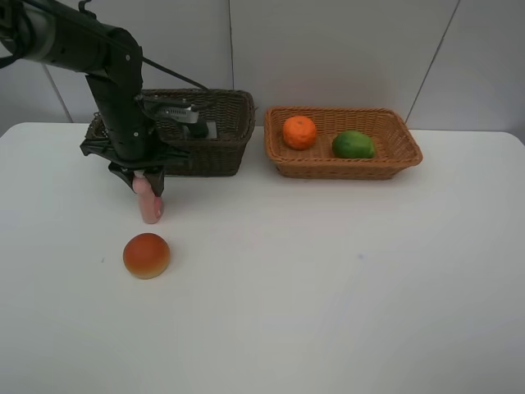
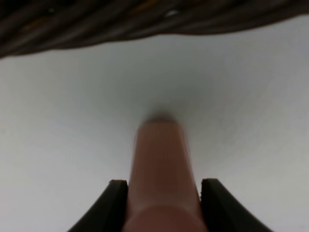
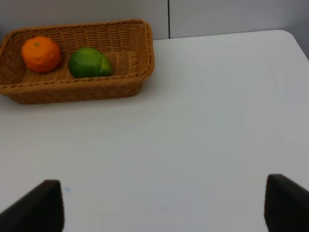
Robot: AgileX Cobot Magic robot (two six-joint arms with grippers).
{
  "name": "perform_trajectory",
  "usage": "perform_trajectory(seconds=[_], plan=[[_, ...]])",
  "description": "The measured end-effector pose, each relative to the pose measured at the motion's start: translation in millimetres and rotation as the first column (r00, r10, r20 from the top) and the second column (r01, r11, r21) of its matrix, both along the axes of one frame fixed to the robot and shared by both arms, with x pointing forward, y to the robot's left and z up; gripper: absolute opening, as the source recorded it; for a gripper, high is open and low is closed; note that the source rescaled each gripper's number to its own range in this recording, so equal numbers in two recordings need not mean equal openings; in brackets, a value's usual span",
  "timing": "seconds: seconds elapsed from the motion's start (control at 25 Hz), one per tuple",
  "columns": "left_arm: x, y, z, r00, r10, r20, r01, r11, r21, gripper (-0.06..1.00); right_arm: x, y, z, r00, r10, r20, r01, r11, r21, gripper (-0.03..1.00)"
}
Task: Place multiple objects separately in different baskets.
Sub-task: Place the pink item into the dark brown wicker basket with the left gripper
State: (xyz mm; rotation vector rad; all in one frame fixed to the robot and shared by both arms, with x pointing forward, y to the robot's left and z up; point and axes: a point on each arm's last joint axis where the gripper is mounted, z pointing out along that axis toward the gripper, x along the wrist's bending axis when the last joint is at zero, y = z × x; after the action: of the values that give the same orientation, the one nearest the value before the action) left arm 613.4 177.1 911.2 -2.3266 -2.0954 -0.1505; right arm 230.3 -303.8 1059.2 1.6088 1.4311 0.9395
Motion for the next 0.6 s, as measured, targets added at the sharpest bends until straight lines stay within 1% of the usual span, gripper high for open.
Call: perform_trajectory(seconds=[0.32, 0.52, 0.6], plan=[[-2.4, 1.1, 2.5, 1.0, 0.002, -0.019, -0.002, 1.0, 0.009, 0.43, 0.0, 0.0, 0.0, 1.0, 0.0, 0.0, 0.0, 1.0, 0.0, 0.84], [-6.0, 2.2, 17.0, 1.0, 0.0, -0.014, 0.0, 1.0, 0.01, 0.43, 0.0, 0.0, 0.0, 1.0, 0.0, 0.0, 0.0, 1.0, 0.0, 0.84], [-8.7, 1.1, 24.8, 1.0, -0.015, -0.011, 0.015, 1.0, 0.01, 0.43, 0.0, 0.0, 0.0, 1.0, 0.0, 0.0, 0.0, 1.0, 0.0, 0.84]])
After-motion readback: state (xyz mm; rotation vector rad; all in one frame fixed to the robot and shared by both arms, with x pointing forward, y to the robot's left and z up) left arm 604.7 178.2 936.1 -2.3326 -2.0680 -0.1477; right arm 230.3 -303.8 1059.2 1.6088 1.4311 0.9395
